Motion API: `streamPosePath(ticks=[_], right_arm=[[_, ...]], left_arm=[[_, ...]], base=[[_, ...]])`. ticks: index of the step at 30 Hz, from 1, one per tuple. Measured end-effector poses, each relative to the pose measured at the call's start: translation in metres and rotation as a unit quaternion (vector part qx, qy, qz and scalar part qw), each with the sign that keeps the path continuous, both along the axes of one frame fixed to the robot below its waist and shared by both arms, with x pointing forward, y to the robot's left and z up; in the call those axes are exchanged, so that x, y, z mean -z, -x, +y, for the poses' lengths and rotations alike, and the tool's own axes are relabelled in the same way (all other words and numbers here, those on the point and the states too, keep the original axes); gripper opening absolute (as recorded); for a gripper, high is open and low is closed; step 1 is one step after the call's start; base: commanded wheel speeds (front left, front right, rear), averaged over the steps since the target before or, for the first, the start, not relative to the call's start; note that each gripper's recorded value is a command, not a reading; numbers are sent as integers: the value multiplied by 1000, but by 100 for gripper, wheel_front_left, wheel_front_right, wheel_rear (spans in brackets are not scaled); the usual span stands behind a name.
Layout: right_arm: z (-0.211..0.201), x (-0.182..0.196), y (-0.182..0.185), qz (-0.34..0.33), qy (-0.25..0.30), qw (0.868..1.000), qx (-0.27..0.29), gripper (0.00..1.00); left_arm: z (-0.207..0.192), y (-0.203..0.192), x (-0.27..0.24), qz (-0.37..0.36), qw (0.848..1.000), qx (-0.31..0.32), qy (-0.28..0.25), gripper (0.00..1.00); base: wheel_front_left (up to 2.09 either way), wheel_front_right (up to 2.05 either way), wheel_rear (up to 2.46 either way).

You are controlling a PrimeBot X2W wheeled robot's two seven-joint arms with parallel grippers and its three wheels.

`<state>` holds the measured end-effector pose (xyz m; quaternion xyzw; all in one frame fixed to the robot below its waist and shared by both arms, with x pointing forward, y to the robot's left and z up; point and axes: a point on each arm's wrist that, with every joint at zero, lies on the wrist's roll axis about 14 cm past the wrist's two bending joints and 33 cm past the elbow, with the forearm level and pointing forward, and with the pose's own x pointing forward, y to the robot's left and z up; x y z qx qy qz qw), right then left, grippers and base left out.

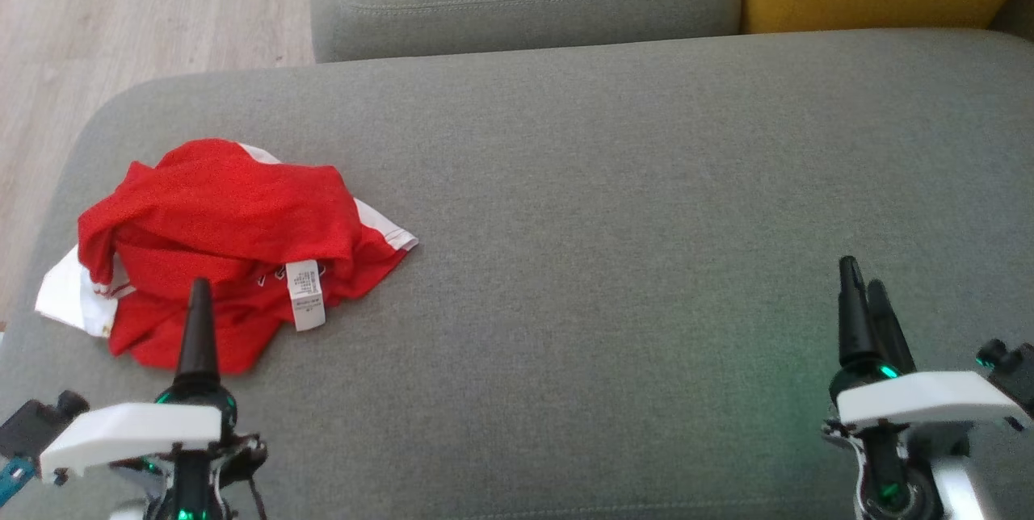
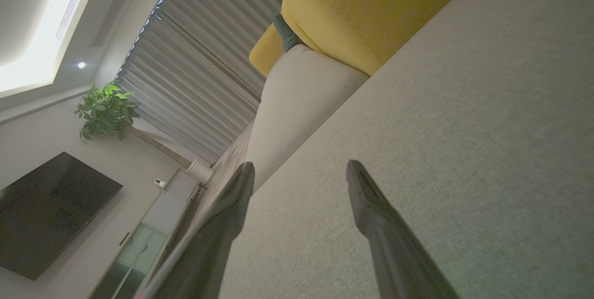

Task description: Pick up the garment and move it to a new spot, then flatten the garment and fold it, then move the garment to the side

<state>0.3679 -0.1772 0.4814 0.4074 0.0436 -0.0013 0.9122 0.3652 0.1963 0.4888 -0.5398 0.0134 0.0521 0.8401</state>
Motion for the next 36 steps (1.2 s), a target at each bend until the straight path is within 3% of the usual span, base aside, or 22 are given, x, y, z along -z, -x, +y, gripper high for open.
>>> streamPosePath(ticks=[9,18,36], right_arm=[[9,-8,-3,-19,74,997,-18,100],[21,-10,-1,-31,154,987,-42,100],[32,-27,-2,-80,291,951,-62,100]], left_arm=[[-15,-4,-6,-3,997,22,-77,100],[-34,-8,-15,-17,984,47,-170,100],[-58,-9,-28,-46,932,72,-352,100]], base=[[0,0,0],[0,0,0],[0,0,0]])
